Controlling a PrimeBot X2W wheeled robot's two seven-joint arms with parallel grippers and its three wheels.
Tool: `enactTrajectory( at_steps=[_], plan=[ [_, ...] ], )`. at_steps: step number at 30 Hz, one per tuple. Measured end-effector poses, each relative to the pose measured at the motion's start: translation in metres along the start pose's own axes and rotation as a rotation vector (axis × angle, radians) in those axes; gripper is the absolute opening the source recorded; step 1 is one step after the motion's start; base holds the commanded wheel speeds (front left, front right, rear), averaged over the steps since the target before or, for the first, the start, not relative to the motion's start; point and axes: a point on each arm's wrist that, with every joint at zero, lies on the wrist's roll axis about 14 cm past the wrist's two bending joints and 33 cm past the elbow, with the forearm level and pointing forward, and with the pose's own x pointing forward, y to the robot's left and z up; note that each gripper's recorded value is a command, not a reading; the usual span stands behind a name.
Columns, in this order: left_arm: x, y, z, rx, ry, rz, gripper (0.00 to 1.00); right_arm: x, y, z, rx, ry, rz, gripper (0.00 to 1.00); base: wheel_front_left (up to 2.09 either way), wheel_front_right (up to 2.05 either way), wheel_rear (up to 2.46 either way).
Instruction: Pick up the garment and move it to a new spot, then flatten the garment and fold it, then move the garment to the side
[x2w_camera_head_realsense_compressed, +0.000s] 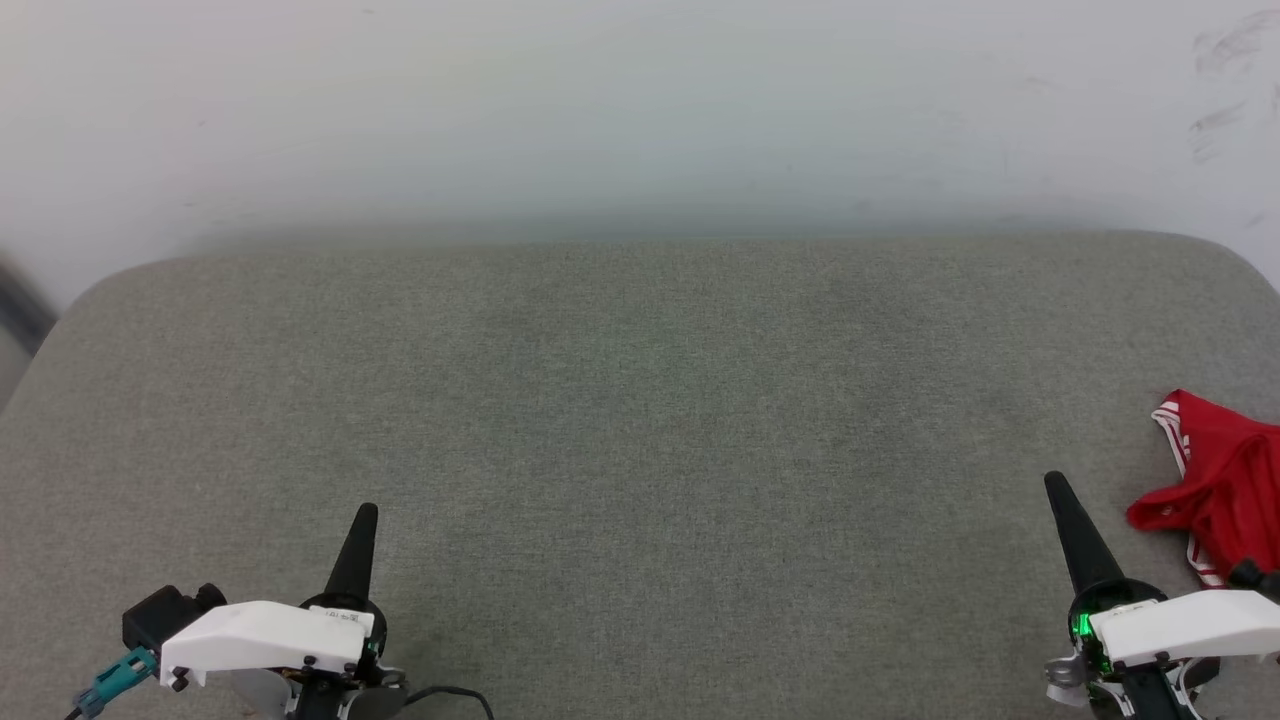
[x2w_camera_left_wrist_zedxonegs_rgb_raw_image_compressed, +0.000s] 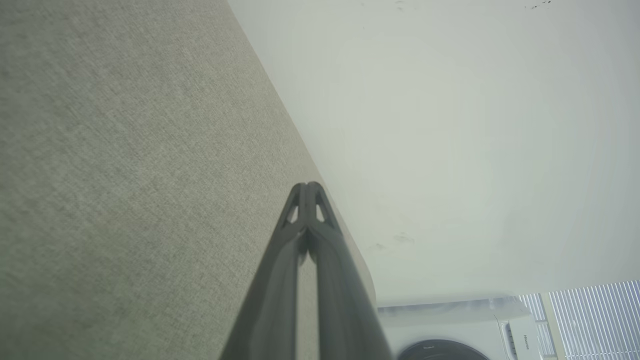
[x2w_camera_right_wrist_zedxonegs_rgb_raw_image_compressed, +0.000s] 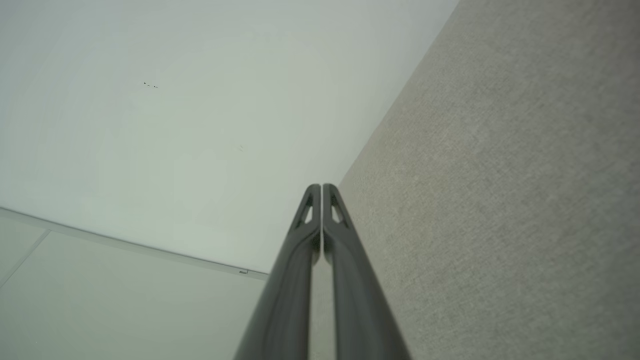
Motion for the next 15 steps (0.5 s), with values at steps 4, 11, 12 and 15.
enactTrajectory(
  at_steps=[4,11,12,15],
  plan=[
    [0.0003,-0.0009,0.0006,-0.037,-0.001,-0.006,0.0,0.0013,0.0003,0.0004,0.038,-0.002,0.002,0.0,0.0,0.0,0.0],
    [0.0007,-0.0023,0.0042,-0.099,-0.011,-0.02,0.0,0.0041,0.0015,0.0019,0.104,-0.008,0.008,0.0,0.0,0.0,0.0],
    [0.001,-0.0028,0.0044,-0.107,-0.01,-0.022,0.0,0.0043,0.0013,0.0021,0.114,-0.009,0.008,0.0,0.0,0.0,0.0],
    [0.0022,-0.0053,0.0058,-0.133,-0.013,-0.032,0.0,0.0045,0.0006,0.0024,0.141,-0.012,0.007,0.0,0.0,0.0,0.0]
  ],
)
